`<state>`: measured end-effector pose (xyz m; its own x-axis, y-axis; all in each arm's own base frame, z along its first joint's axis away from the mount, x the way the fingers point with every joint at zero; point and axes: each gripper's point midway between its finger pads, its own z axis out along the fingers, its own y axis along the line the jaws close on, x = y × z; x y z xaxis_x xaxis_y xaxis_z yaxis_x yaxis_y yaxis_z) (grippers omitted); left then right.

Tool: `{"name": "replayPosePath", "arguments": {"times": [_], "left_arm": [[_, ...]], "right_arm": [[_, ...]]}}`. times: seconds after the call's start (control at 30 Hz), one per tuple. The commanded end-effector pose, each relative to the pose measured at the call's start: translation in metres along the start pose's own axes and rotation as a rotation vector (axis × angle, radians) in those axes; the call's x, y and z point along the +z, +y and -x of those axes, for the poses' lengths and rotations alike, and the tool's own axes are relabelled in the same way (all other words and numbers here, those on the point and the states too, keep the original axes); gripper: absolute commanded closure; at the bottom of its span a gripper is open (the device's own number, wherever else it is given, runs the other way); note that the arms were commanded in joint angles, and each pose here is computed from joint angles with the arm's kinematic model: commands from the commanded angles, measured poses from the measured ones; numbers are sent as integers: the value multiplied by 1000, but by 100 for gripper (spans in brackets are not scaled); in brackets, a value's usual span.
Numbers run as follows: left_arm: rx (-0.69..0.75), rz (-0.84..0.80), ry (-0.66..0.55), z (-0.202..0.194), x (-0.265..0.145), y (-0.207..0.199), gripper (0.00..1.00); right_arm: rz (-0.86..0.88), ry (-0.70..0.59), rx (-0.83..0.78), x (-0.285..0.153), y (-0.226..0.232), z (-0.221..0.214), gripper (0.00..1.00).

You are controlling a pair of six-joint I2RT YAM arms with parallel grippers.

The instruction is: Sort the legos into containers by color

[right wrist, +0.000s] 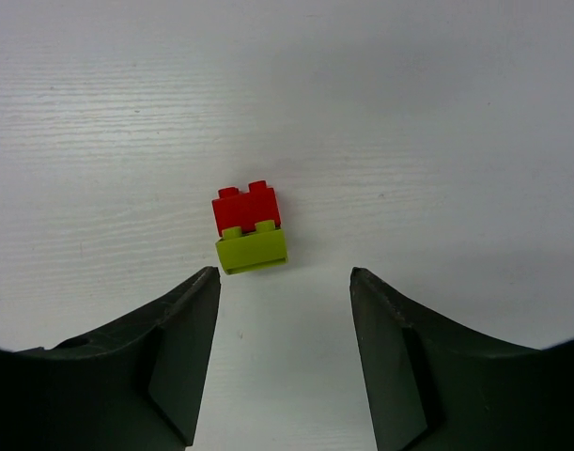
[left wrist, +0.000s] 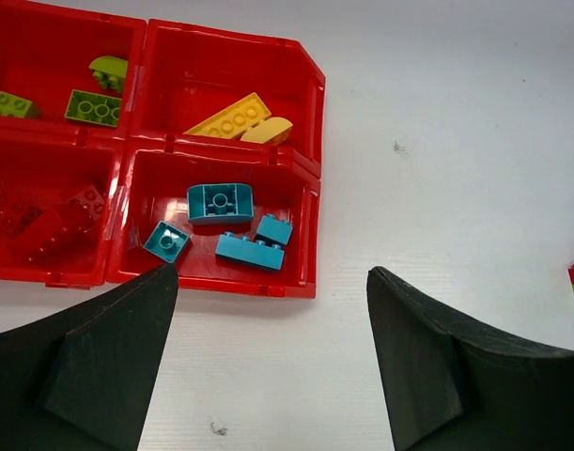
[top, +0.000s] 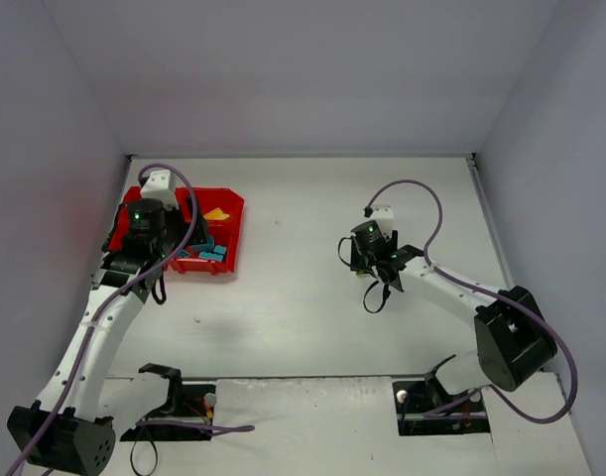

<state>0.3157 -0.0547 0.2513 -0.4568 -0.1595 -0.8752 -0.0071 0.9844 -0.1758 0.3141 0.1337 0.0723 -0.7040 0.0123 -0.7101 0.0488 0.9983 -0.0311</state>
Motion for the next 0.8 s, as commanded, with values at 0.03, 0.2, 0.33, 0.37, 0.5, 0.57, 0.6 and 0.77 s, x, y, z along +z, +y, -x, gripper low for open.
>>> {"name": "replayPosePath", "arguments": {"times": [0.03,0.2,0.33,0.37,0.5,0.57,0.6,0.77], "left_arm": [[-18,-54,-91,31,-4,-12,25],[-16,-50,-91,31,-3,-11,25],[-15,-54,-86,30,-2,-12,25],[-15,-53,-84,29,-2,-12,25],[-15,-51,-82,29,-1,-11,25],[-12,-53,-78,28,0,-12,25],[-12,-54,-80,28,0,-12,25],[-12,-54,-76,28,1,-12,25]], "right_arm": [[56,5,25,7,12,5,47],[97,47,0,14,21,-2,48],[97,62,-7,18,22,-3,48],[91,66,-5,20,21,-4,48],[91,66,-2,30,23,-1,50],[100,74,3,33,24,-1,50],[101,78,2,35,24,-2,51],[102,76,5,40,25,1,53]]}}
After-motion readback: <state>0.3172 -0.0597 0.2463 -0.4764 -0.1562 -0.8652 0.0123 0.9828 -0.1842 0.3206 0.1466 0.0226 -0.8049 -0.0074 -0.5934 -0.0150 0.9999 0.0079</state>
